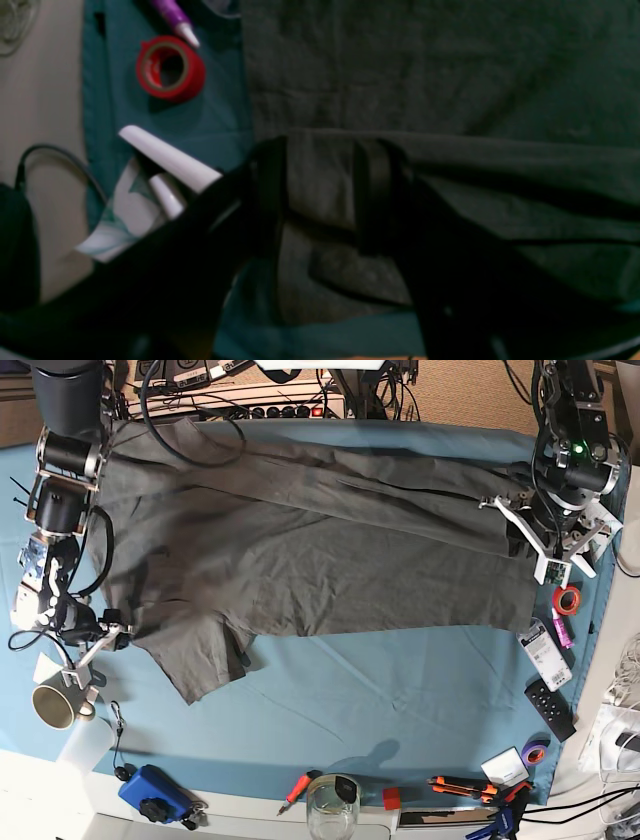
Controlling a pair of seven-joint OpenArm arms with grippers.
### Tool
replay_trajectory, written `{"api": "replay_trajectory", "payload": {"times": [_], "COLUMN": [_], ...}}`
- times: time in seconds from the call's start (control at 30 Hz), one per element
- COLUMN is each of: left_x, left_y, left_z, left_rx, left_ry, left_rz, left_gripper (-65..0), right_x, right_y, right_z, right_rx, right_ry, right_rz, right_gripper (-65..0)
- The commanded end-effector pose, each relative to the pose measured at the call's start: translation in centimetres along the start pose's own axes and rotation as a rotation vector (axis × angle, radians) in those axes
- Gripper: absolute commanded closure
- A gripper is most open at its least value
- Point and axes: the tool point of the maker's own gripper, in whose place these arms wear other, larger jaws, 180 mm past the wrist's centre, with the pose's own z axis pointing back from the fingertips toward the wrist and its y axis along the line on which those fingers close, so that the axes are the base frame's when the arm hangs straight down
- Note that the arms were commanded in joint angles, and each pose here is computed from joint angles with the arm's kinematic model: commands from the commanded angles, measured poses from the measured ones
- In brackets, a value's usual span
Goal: Fold the T-shirt properly
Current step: 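Lower the right gripper to the hem corner by the sleeve and pinch it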
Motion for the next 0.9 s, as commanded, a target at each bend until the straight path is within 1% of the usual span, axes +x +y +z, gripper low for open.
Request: {"api": "replay_trajectory", "payload": {"times": [0.0, 0.1, 0.27, 0.4, 0.47, 0.6, 0.73, 0.77, 0.8, 0.87], "left_x": [1.0, 0.9, 1.1, 1.1, 1.2, 1.2, 1.2, 1.2, 1.2, 1.3], "left_y": [0.3, 0.4, 0.4, 0.4, 0.4, 0.4, 0.4, 0.4, 0.4, 0.4], "left_z": [0.4, 0.4, 0.5, 0.5, 0.5, 0.5, 0.5, 0.5, 0.5, 0.5], "left_rx": [0.013, 0.02, 0.019, 0.02, 0.019, 0.02, 0.02, 0.02, 0.019, 0.019], "left_ry": [-0.038, -0.036, -0.045, -0.047, -0.051, -0.052, -0.053, -0.053, -0.054, -0.058], "left_rz": [-0.015, -0.018, -0.018, -0.018, -0.018, -0.019, -0.019, -0.018, -0.019, -0.019], "left_gripper": [-24.7, -24.7, -24.7, -24.7, -24.7, -24.7, -24.7, -24.7, -24.7, -24.7], "right_x": [3.2, 3.6, 3.2, 3.0, 2.5, 1.7, 1.5, 1.5, 1.4, 1.3], "right_y": [-0.5, -0.4, -0.3, 0.6, 1.2, 1.9, 1.5, 1.5, 1.5, 1.5], "right_z": [1.4, 1.5, 1.3, 0.8, 0.2, -0.5, -0.6, -0.6, -0.6, -0.6], "right_rx": [-0.001, 0.006, 0.008, 0.024, 0.023, 0.013, -0.011, -0.014, -0.014, -0.014], "right_ry": [-0.087, -0.096, -0.083, -0.072, -0.052, -0.016, -0.009, -0.007, -0.004, 0.004], "right_rz": [0.007, 0.008, 0.007, 0.011, 0.023, 0.042, 0.014, 0.011, 0.009, 0.009], "right_gripper": [-24.0, -24.0, -24.0, -24.0, -24.0, -24.0, -23.9, -21.8, -16.8, -3.9]}}
